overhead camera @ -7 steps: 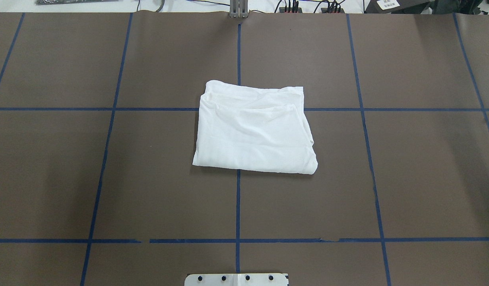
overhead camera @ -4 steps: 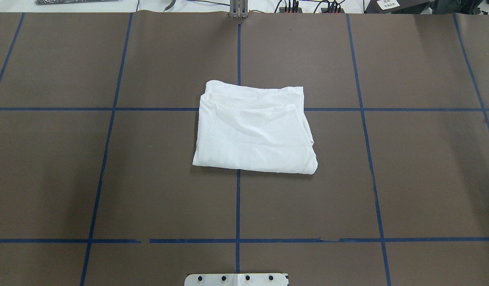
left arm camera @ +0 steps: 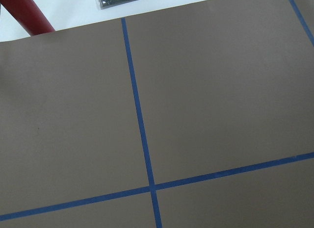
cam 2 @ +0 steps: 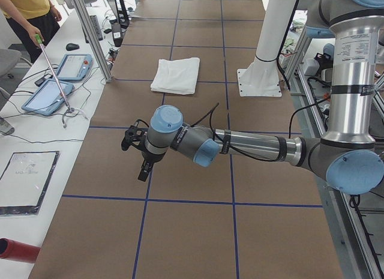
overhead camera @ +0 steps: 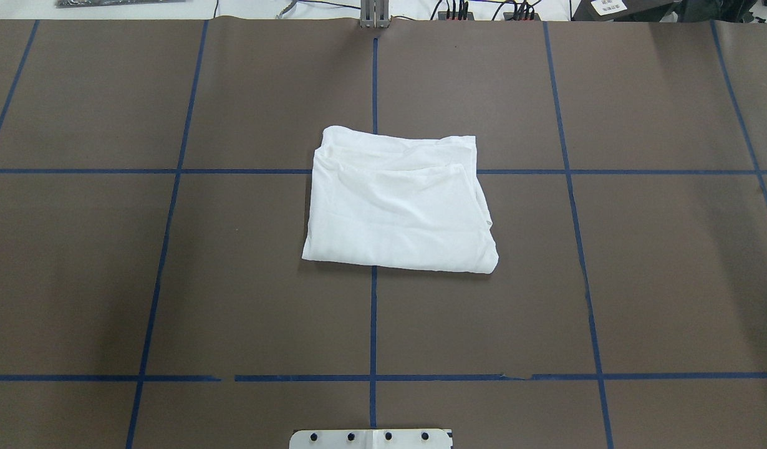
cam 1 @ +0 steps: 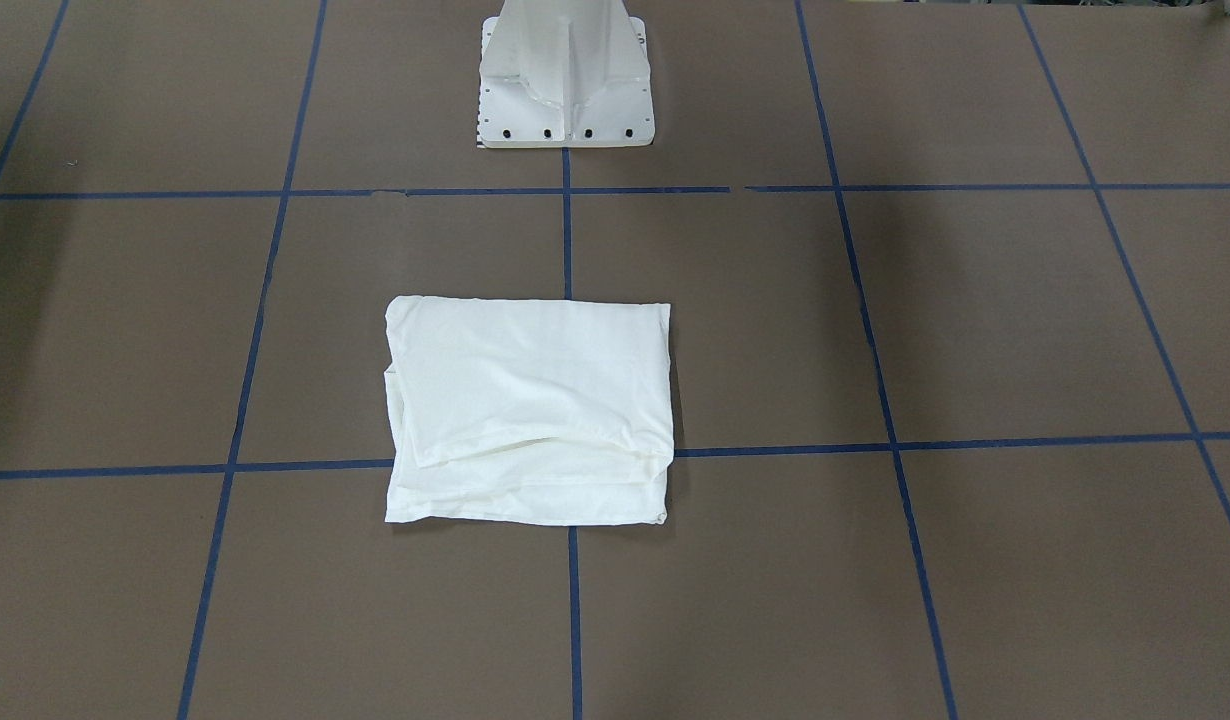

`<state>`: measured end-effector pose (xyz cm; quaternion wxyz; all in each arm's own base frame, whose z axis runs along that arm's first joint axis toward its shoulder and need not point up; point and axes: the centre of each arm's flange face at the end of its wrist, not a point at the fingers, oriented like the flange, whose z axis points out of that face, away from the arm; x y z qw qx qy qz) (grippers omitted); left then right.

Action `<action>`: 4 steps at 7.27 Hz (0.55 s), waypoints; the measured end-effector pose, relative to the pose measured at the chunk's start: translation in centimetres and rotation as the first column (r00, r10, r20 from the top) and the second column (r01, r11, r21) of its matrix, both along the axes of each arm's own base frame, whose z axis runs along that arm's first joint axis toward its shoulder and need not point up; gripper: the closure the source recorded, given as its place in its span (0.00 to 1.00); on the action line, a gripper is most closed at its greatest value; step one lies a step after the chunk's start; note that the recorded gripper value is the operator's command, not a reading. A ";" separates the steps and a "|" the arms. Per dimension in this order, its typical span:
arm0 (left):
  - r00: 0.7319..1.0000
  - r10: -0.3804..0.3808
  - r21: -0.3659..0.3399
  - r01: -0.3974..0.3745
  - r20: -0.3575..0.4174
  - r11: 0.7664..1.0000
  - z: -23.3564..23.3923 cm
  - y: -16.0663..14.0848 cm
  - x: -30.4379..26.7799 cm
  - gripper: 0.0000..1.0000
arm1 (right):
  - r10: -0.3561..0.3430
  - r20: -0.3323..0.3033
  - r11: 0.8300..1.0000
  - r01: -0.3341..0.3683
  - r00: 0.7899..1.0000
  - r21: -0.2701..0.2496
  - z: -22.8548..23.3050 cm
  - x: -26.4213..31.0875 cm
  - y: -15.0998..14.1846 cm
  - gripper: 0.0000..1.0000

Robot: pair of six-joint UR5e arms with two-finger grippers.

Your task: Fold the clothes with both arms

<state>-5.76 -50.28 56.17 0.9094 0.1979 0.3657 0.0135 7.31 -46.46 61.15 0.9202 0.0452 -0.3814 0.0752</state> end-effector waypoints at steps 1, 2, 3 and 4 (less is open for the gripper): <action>1.000 -0.001 -0.010 0.001 0.001 1.000 -0.1 -0.1 0.0 0.00 | 0.006 0.001 1.000 -0.006 1.000 -0.004 0.1 0.3 0.5 0.00; 1.000 -0.001 -0.011 0.001 0.000 1.000 -0.2 -0.4 -0.1 0.00 | 0.010 0.002 1.000 -0.010 1.000 -0.007 0.0 0.5 0.8 0.00; 1.000 -0.001 -0.009 0.001 -0.002 1.000 -0.3 -0.4 -0.1 0.00 | 0.014 0.000 1.000 -0.014 1.000 -0.016 -0.5 0.6 1.0 0.00; 1.000 0.000 -0.005 0.000 -0.004 1.000 -0.6 -0.3 -0.1 0.00 | 0.016 -0.004 0.999 -0.016 1.000 -0.031 -0.9 0.7 1.2 0.00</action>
